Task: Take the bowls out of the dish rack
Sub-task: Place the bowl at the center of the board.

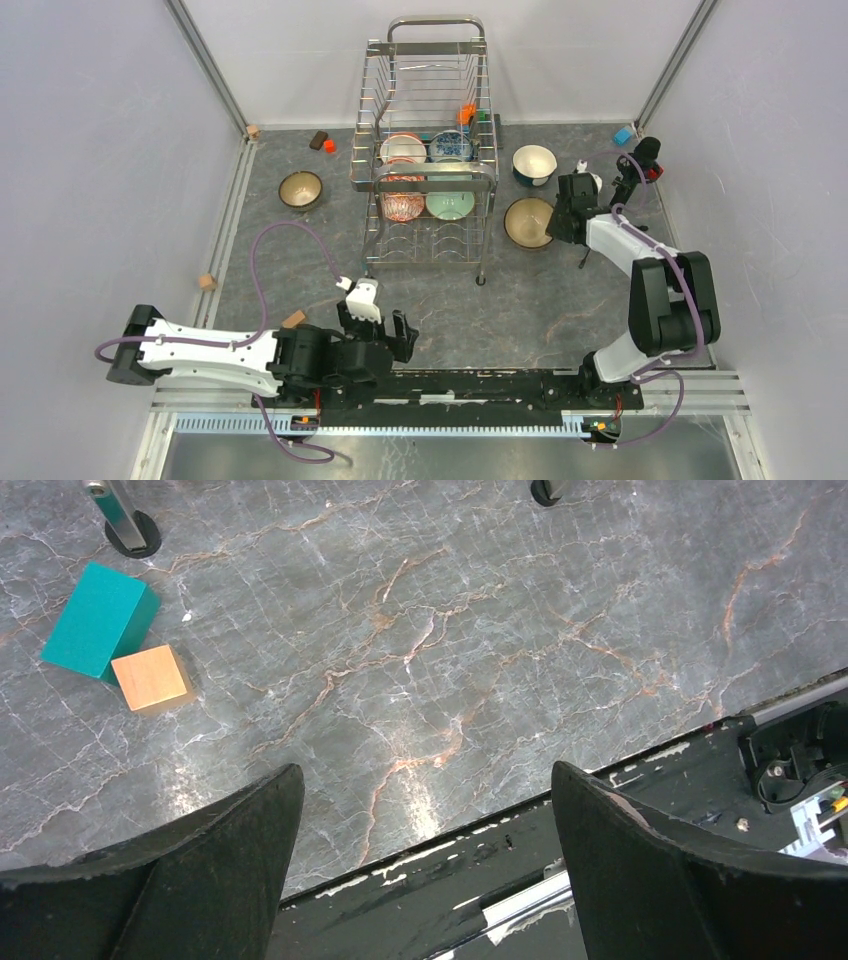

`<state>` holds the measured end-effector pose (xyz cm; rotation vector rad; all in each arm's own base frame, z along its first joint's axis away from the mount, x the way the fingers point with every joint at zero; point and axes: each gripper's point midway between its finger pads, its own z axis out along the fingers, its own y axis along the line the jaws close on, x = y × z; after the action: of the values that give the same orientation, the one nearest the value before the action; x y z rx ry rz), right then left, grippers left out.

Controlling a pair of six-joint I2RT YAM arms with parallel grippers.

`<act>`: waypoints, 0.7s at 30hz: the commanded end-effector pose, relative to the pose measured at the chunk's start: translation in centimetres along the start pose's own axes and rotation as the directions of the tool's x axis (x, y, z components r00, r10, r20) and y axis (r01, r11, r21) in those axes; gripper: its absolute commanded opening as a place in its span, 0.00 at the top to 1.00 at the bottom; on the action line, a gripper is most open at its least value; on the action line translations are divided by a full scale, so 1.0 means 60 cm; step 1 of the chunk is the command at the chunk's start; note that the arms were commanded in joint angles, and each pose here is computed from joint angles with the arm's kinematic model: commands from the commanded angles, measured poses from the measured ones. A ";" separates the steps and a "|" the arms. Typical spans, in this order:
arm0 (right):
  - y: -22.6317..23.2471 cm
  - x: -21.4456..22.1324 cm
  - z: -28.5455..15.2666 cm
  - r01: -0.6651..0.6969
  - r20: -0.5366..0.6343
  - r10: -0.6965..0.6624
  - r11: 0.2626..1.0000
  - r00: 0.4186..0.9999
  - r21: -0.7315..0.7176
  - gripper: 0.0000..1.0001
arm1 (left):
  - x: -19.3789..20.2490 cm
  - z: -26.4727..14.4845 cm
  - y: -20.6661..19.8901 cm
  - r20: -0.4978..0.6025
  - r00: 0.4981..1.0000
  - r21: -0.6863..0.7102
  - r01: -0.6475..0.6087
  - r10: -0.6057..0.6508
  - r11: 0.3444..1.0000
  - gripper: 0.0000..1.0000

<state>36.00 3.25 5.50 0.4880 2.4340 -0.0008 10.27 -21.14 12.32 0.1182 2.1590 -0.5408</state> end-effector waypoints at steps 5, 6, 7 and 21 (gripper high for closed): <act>0.045 -0.079 0.022 -0.005 0.066 0.011 0.996 0.998 -0.089 0.87 | -0.017 -0.004 0.003 0.039 0.995 0.004 0.090 -0.090 0.996 0.02; 0.044 -0.077 0.025 -0.006 0.060 0.011 0.996 0.998 -0.089 0.86 | -0.018 -0.005 0.005 0.040 0.995 0.003 0.092 -0.092 0.996 0.02; 0.045 -0.074 0.028 -0.006 0.056 0.012 0.996 0.998 -0.094 0.86 | -0.018 -0.006 0.006 0.039 0.995 0.003 0.093 -0.093 0.996 0.02; 0.043 -0.064 0.030 0.018 0.052 -0.012 0.994 0.999 -0.110 0.65 | -0.022 -0.011 0.013 0.042 0.993 0.003 0.106 -0.106 0.994 0.02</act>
<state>39.47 3.99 5.45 0.4456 2.4287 0.0900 10.28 -20.19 13.05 0.0882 2.1546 -0.5751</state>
